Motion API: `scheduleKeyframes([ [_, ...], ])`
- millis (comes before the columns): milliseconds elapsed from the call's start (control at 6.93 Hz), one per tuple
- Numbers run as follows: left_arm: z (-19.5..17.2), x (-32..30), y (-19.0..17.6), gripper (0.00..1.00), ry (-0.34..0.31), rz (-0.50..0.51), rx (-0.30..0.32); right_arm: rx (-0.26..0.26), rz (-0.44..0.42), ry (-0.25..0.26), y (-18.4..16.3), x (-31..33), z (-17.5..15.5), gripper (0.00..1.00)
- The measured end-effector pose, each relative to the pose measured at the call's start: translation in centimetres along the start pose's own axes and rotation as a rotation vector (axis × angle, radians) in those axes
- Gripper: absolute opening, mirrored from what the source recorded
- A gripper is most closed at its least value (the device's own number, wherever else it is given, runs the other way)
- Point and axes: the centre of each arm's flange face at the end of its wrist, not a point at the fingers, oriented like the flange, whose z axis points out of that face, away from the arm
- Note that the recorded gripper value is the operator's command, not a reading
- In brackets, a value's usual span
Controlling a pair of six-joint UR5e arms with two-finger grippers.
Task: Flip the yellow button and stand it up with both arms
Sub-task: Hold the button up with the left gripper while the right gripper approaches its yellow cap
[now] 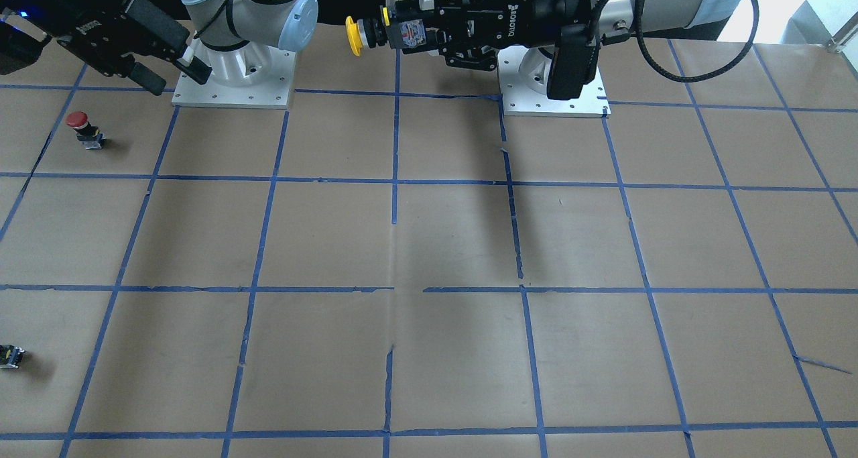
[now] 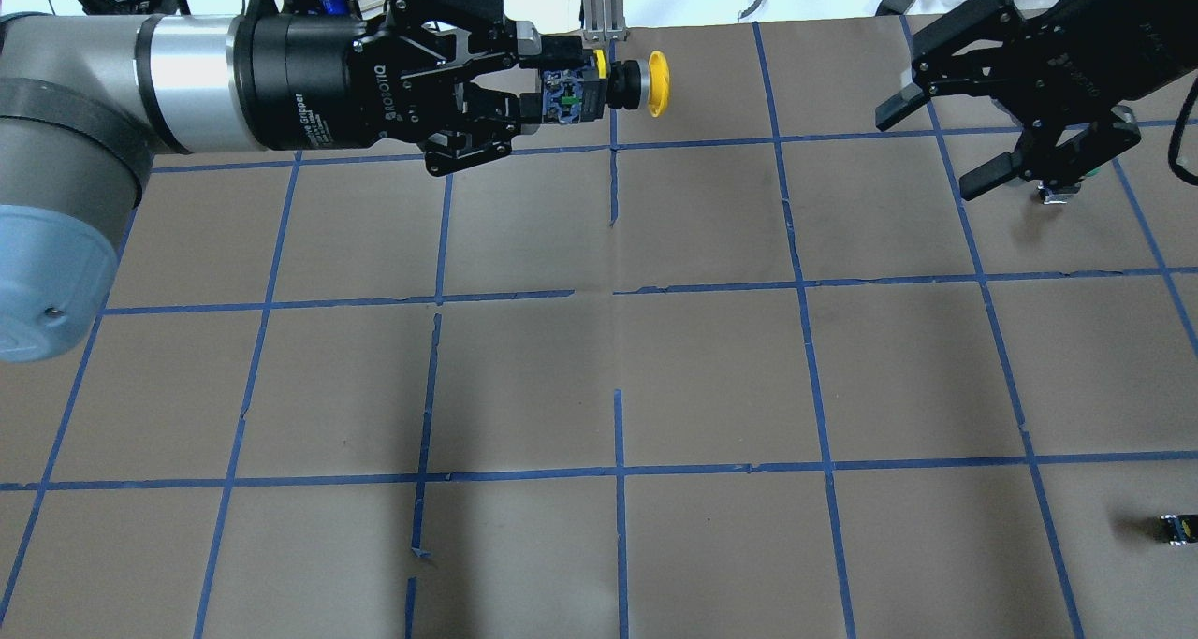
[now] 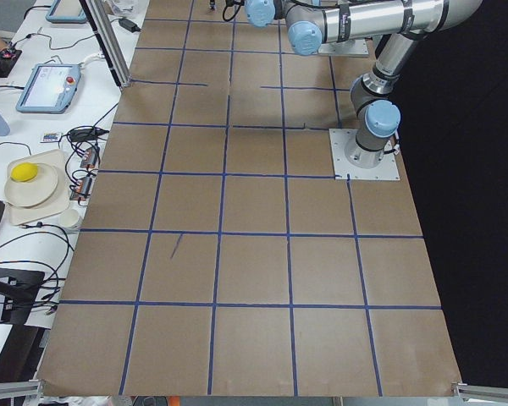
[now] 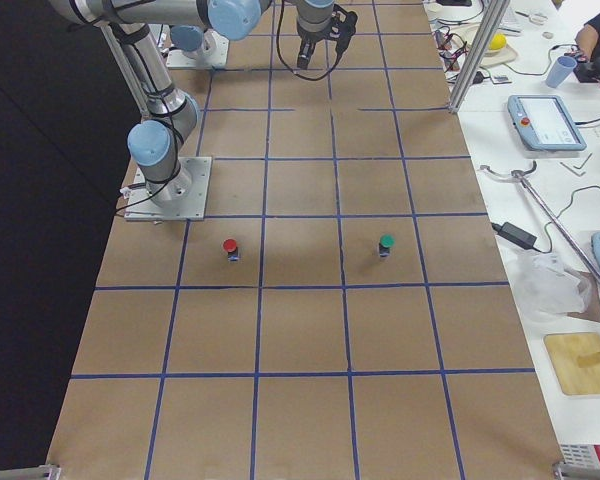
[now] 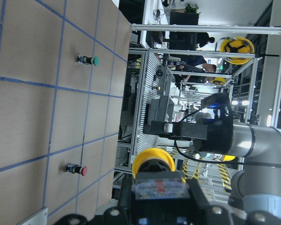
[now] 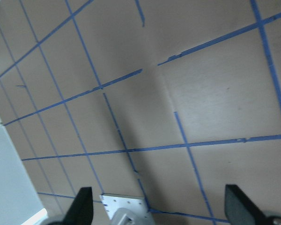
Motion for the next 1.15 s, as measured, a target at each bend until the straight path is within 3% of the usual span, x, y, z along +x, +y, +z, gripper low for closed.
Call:
scheduleKeyframes([
  [288, 0.7, 0.5, 0.3, 0.02, 0.063, -0.004, -0.017, -0.014, 0.061, -0.166, 0.1, -1.2, 0.2, 1.00],
  [577, 0.9, 0.9, 0.2, 0.02, 0.133, -0.013, -0.022, -0.021, 0.109, -0.267, 0.5, -2.3, 0.1, 1.00],
  [865, 1.0, 1.1, 0.3, 0.02, 0.156, -0.018, -0.025, -0.042, 0.177, -0.393, 1.8, -4.6, -0.1, 1.00],
  [1154, 1.5, 1.1, 0.8, 0.02, 0.135, -0.018, -0.038, -0.085, 0.161, -0.506, 3.9, -7.6, 0.5, 0.99],
])
